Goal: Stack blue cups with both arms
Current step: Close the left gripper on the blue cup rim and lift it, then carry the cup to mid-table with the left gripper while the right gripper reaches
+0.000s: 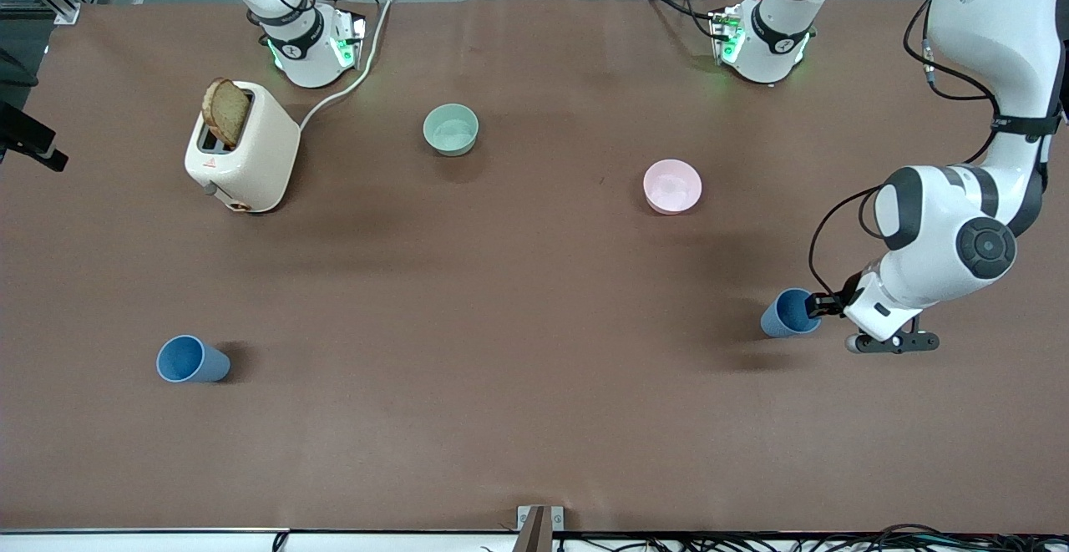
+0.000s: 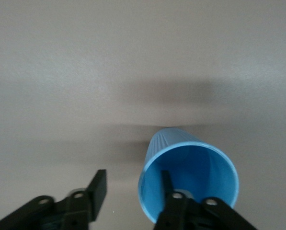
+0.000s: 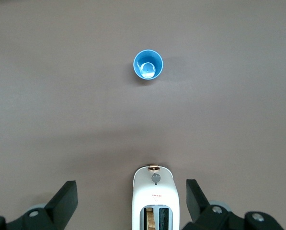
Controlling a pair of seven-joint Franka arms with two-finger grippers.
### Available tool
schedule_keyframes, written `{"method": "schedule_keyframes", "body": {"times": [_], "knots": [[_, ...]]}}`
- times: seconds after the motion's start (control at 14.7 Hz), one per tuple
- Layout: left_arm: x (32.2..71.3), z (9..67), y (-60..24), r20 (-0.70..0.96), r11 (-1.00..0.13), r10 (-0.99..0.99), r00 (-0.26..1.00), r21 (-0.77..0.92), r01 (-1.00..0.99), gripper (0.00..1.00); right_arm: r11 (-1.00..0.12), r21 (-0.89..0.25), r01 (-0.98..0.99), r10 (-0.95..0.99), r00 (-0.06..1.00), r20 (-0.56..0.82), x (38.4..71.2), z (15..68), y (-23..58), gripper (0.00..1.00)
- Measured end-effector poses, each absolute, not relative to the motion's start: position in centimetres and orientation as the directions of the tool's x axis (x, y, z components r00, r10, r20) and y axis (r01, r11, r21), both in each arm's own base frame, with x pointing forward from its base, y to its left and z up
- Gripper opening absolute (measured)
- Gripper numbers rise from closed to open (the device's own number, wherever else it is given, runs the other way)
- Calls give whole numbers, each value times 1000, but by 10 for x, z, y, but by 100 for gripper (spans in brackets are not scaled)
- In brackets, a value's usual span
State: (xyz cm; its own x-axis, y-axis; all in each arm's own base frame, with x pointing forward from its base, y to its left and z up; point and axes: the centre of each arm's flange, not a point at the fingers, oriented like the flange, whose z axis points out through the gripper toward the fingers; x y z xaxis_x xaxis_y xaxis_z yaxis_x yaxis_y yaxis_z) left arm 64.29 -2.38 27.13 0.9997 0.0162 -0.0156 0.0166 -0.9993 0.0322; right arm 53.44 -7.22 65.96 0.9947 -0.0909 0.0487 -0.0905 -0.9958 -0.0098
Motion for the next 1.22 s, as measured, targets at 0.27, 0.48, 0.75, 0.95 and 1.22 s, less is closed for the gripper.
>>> {"method": "schedule_keyframes", "body": {"times": [0.27, 0.48, 0.75, 0.95, 1.22], "knots": [[644, 256, -27, -10, -999, 14, 1000, 37, 14, 23, -996, -10, -93, -93, 994, 49, 534, 660, -72, 100], [648, 265, -38, 11, -999, 8, 1000, 50, 8, 5, -996, -10, -93, -94, 994, 49, 534, 660, -72, 100], [651, 314, -106, 43, -993, 46, 998, 109, 41, 5, -995, -10, -95, -95, 994, 49, 534, 660, -72, 100], [631, 351, -198, -10, -976, 149, 989, 162, 149, 5, -995, -10, -95, -95, 994, 49, 534, 660, -73, 100], [582, 353, -322, -69, -954, 239, 969, 169, 247, 5, -995, -10, -96, -96, 994, 50, 534, 660, -73, 100]]}}
